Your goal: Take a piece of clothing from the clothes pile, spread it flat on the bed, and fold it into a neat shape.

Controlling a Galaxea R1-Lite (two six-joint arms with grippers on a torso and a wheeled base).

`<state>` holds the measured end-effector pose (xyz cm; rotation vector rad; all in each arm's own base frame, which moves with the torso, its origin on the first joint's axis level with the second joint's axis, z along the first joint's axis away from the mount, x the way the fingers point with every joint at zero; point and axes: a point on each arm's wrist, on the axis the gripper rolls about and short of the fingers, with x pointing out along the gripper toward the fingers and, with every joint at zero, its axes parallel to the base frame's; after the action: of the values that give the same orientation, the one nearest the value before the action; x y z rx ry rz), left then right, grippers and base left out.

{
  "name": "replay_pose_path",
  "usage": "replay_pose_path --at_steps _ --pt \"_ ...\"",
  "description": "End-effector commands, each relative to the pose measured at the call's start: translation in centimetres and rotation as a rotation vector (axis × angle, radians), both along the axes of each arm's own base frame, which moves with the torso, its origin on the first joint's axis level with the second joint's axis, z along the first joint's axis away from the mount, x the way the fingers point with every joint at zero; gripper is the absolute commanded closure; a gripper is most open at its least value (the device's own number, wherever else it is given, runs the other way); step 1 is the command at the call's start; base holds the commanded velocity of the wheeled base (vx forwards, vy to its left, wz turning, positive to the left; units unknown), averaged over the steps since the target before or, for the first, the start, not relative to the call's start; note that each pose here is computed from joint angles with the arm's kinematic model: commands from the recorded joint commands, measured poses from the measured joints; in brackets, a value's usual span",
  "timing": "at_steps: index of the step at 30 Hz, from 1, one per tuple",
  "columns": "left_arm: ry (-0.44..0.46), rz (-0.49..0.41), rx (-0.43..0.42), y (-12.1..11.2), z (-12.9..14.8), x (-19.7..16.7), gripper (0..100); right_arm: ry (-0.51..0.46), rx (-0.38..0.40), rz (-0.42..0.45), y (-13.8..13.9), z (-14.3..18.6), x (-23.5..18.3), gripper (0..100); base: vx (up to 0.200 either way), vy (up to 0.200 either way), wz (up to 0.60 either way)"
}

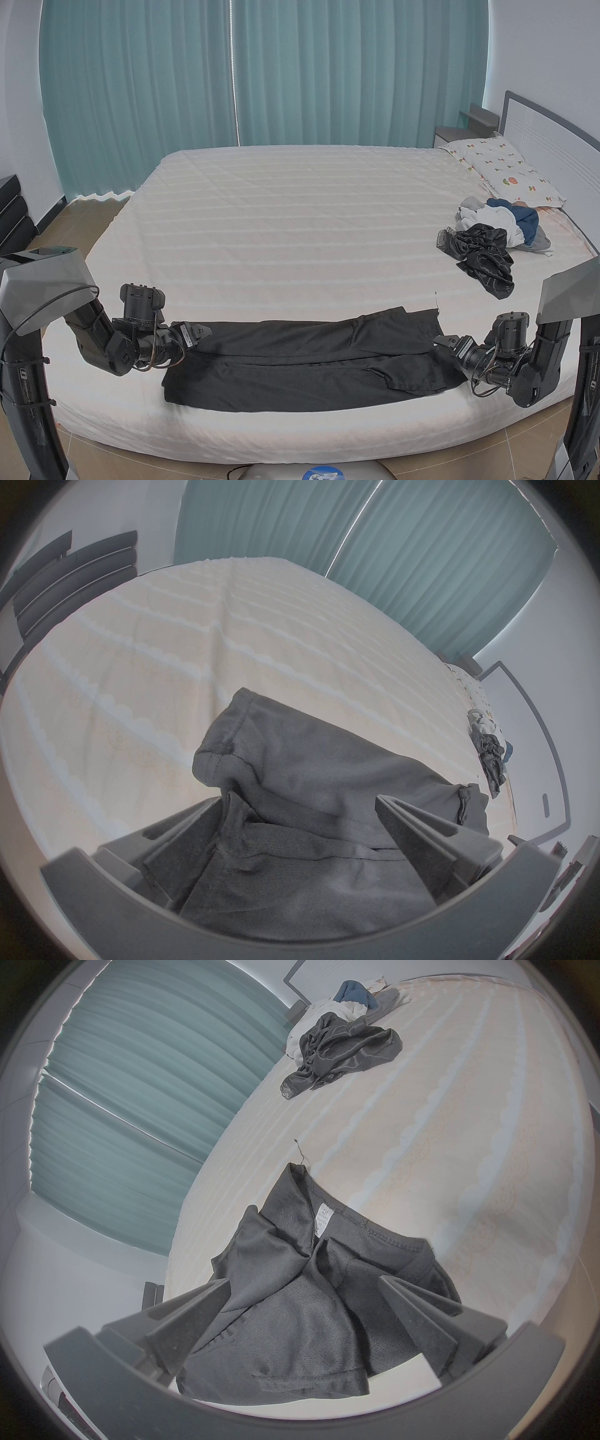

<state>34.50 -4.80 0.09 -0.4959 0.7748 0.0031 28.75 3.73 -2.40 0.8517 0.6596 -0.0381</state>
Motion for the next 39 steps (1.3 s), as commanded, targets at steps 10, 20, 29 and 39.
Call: replay_pose_path --at_steps 10,20,29,39 --pt "0.036 0.008 0.027 0.5 -3.5 0.8 0 0.008 0.0 0.004 0.0 -0.2 -0.1 0 0.0 0.0 0.0" --pt "0.037 0.007 0.031 0.4 -3.7 0.9 0 0.011 0.0 0.004 0.0 -0.2 -0.2 0 0.0 0.0 0.0" --pt "0.042 -0.021 0.06 0.5 -3.9 0.6 100 0.009 0.0 0.004 0.0 -0.2 -0.2 0 0.0 0.0 0.0" --pt "0.009 -0.017 0.053 0.6 -1.9 -0.1 100 0.009 0.001 0.003 0.0 -0.2 -0.2 0 0.0 0.0 0.0"
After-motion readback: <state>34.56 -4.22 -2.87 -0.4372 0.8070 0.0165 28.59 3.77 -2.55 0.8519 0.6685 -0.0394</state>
